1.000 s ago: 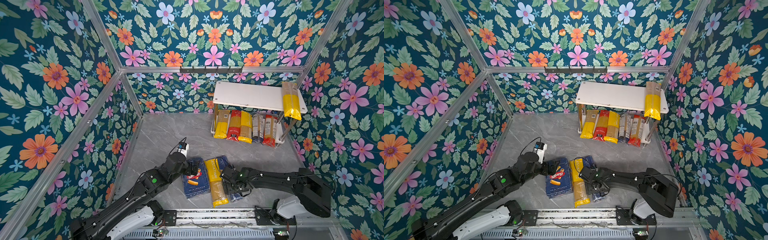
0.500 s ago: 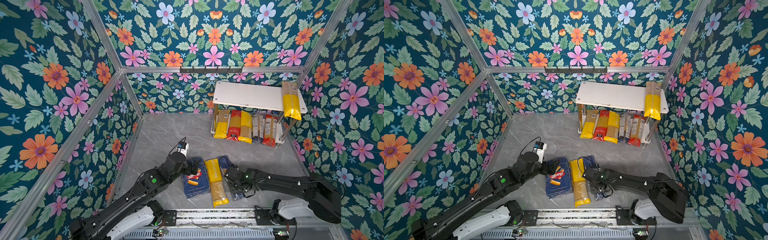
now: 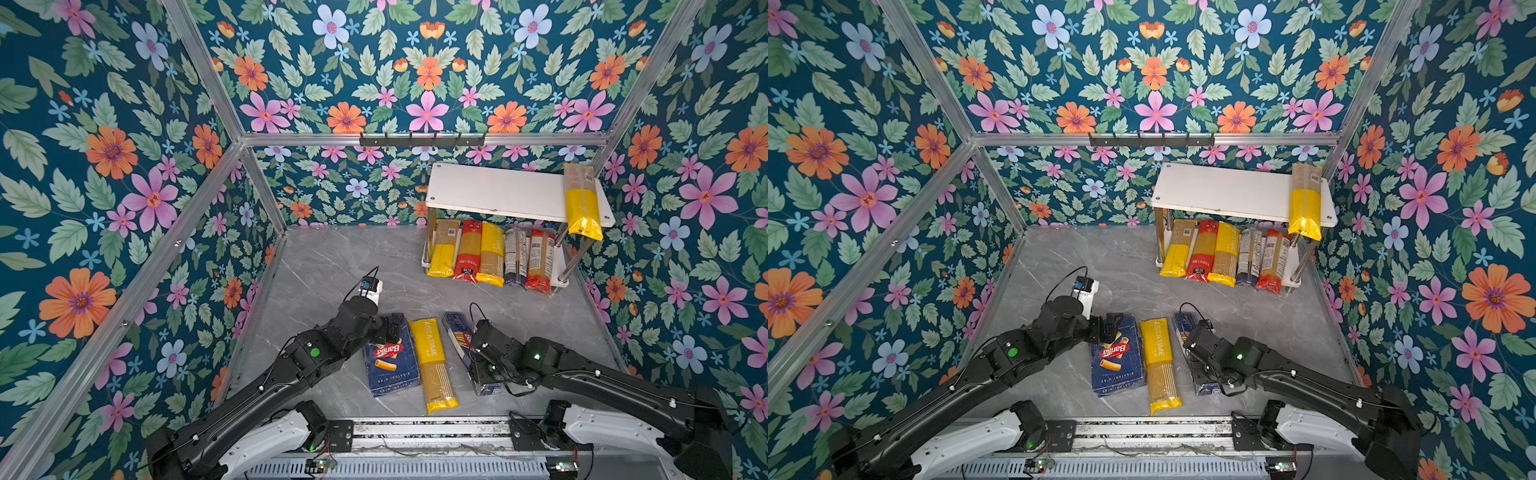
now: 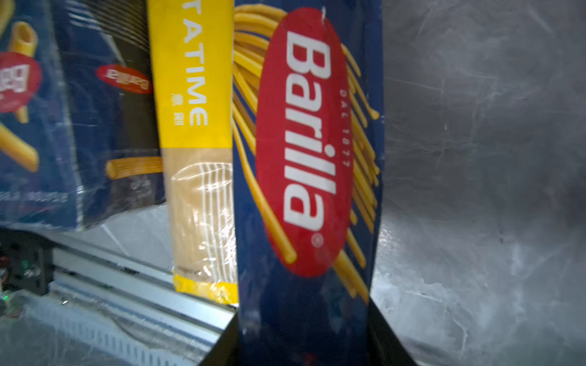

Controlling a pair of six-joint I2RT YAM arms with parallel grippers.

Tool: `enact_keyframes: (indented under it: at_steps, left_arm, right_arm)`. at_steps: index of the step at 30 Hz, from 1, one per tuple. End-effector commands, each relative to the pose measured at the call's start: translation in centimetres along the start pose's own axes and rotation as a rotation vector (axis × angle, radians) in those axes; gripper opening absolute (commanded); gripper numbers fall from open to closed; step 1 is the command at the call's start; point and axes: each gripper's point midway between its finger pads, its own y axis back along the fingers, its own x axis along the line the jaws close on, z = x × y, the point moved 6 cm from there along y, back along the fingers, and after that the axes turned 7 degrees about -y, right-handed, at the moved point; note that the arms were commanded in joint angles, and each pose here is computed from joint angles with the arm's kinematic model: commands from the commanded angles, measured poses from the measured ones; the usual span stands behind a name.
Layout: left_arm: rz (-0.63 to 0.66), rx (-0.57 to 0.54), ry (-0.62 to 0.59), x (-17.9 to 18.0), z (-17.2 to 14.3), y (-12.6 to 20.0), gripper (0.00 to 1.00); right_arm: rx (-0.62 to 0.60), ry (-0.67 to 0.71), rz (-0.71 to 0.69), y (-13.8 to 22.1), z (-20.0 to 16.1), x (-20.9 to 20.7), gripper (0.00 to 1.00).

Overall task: Arrange pasta packages on shelves
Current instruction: Pick up the pasta box from the center of the table, then place the pasta box on the shelf.

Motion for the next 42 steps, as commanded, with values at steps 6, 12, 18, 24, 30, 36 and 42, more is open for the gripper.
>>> enact_keyframes:
  at_steps: [6, 12, 18, 24, 30, 36, 42]
  left_arm:
    - [-0.014, -0.028, -0.026, -0.8, 1.7, -0.6, 1.0]
    - [-0.014, -0.037, -0.036, -1.1, 2.7, -0.8, 1.0]
    - [-0.01, -0.064, -0.05, -1.4, 4.3, -0.3, 1.0]
    - [-0.001, -0.077, -0.087, -1.9, 6.3, -0.3, 1.0]
    - [-0.004, -0.094, -0.119, -2.7, 8.3, -0.7, 1.0]
    - [-0.016, -0.109, -0.143, -3.4, 9.9, -1.3, 1.0]
    - [-0.031, -0.128, -0.166, -4.2, 11.3, -2.0, 1.0]
  right_arm:
    - [-0.116, 0.013, 0.088, 4.2, 1.3, 0.4, 0.4]
    - [-0.168, 0.037, 0.105, 6.9, 2.4, 1.1, 0.39]
    - [-0.259, 0.072, 0.127, 10.9, 3.9, 1.9, 0.39]
    - [-0.389, 0.113, 0.115, 15.7, 6.0, 2.2, 0.38]
    - [-0.534, 0.147, 0.104, 20.5, 8.2, 2.6, 0.38]
    - [-0.697, 0.156, 0.031, 24.4, 11.6, 3.1, 0.39]
    - [-0.799, 0.095, -0.067, 26.3, 16.9, 2.9, 0.39]
